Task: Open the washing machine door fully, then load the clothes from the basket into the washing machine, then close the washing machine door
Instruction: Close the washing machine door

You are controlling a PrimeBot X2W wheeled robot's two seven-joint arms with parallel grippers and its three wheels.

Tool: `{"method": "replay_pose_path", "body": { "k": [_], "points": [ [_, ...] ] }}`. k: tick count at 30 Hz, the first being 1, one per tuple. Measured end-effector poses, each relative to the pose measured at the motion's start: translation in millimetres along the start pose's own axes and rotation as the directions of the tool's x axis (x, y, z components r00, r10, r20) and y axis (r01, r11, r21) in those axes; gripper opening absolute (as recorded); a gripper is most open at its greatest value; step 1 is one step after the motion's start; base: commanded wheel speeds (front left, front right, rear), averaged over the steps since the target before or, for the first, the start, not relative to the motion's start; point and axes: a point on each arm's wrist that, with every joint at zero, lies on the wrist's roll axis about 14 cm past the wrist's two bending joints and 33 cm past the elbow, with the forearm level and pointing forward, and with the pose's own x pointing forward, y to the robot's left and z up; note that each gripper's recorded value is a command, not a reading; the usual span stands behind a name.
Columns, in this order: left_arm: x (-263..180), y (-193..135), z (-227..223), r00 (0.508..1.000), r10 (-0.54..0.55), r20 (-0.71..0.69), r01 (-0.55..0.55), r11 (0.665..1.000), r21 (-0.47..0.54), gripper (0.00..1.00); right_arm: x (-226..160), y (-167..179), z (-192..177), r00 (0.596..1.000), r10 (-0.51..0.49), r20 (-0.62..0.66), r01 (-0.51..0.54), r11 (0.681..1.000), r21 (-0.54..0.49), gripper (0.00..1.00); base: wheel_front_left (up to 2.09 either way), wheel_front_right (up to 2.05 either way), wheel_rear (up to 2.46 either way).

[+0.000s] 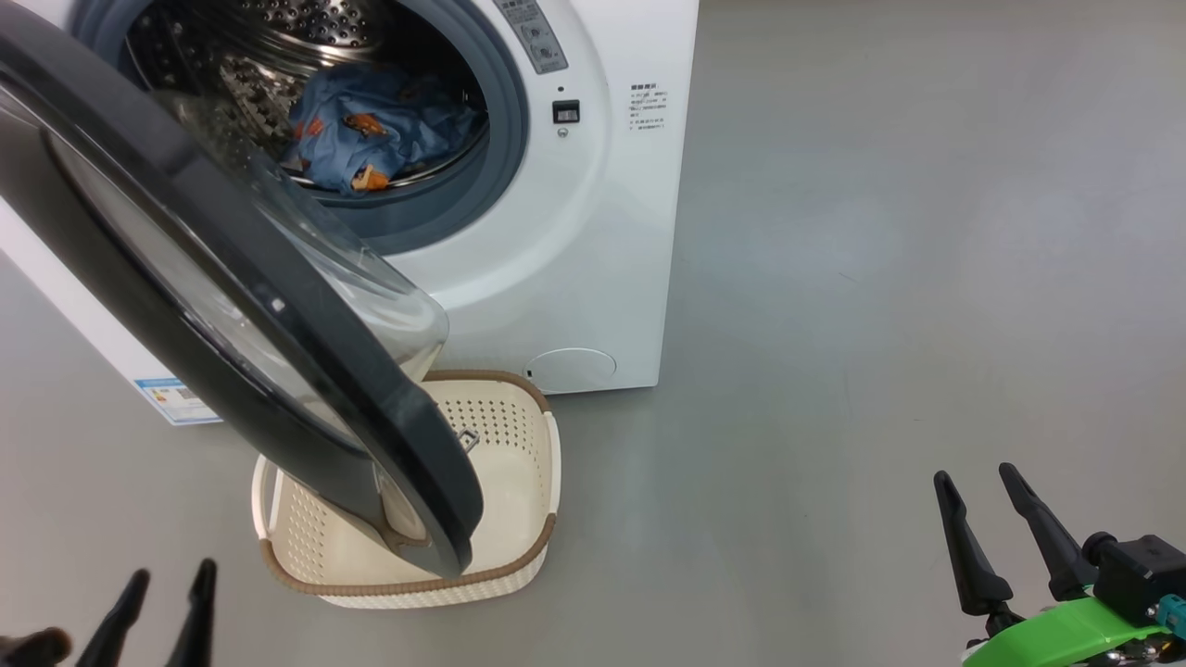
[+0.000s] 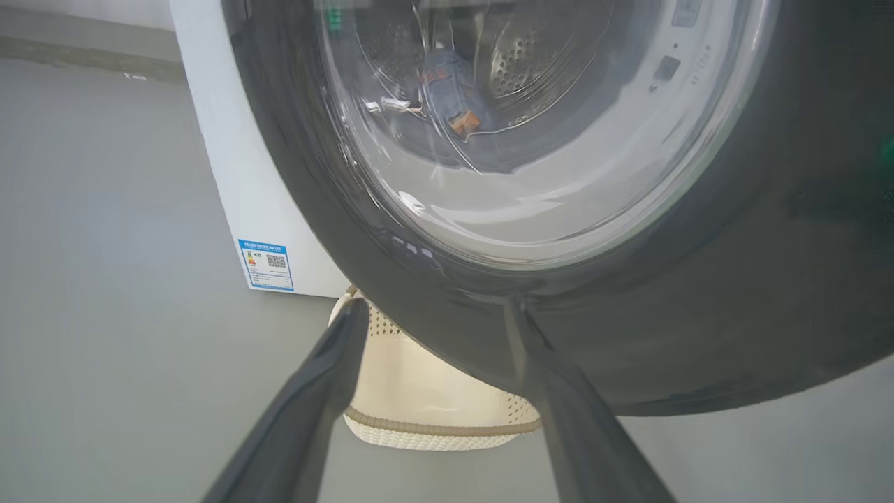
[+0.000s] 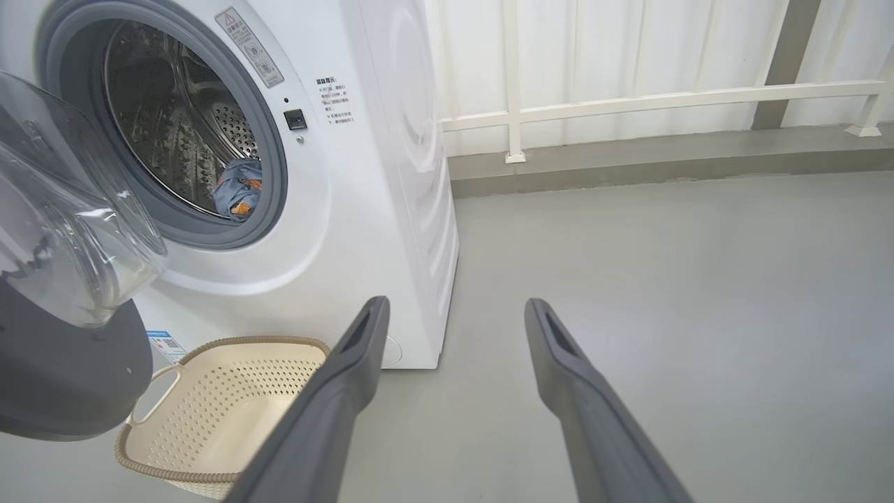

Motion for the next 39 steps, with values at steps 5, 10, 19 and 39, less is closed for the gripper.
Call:
{"method": "replay_pose_path", "body": {
  "k": [5,10,19,39],
  "points": [
    [5,-12,12,0.998,-0.015,0.062,0.01,0.996,0.085,1.0,-1,-2,0,1.0,-0.007,-0.001,0.007,1.0,0.0,1.0,0.0,0.0,0.0],
    [2,-13,15,0.996,-0.001,0.088,-0.009,0.994,0.108,1.0,-2,-5,2,1.0,-0.015,0.005,0.015,1.0,-0.001,1.0,0.0,0.0,0.0],
    [-4,-16,10,0.996,0.01,0.088,-0.02,0.993,0.119,1.0,-5,-11,8,0.999,-0.033,0.023,0.033,0.999,-0.002,1.0,0.0,0.0,0.0],
    [-6,-16,1,0.997,0.027,0.069,-0.035,0.992,0.12,1.0,-6,-14,6,0.999,-0.048,0.021,0.048,0.999,0.005,1.0,0.0,0.0,0.0]
  ]
}}
